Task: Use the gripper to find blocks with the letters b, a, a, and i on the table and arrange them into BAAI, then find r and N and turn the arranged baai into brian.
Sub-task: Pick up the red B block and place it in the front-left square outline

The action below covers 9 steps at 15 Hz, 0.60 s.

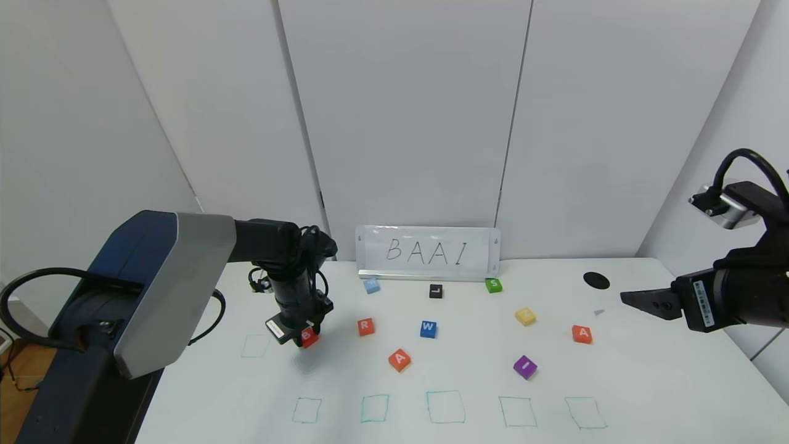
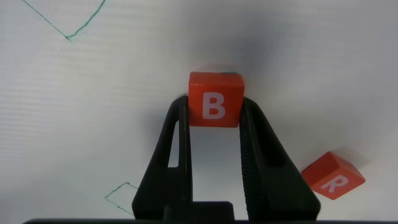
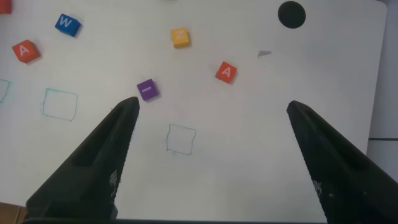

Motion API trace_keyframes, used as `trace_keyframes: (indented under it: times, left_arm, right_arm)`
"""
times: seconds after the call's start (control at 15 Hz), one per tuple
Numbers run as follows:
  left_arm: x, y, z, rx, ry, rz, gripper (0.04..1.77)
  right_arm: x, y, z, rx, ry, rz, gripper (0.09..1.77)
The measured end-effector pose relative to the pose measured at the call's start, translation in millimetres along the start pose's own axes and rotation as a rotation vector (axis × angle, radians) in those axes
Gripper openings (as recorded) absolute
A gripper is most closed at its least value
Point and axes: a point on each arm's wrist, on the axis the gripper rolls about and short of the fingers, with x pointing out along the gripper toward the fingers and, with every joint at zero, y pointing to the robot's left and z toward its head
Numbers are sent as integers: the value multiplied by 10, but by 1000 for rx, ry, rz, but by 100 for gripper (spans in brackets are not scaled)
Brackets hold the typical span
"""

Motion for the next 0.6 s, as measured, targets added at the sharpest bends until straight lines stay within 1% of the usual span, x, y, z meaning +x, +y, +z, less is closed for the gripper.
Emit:
trace_keyframes:
  times: [0.2,0.33,0.6]
  left_arm:
    - [-13,5,-4,2,5,2,50]
    - [-38,35,-16,24,14,5,50]
    - [-188,170,-88,161,33,13,51]
  right_arm:
    - [0,0,0,0,0,0,171]
    - [-4,10,0,-2,-1,2,171]
    - [-21,19,-6,-6,-4,5,171]
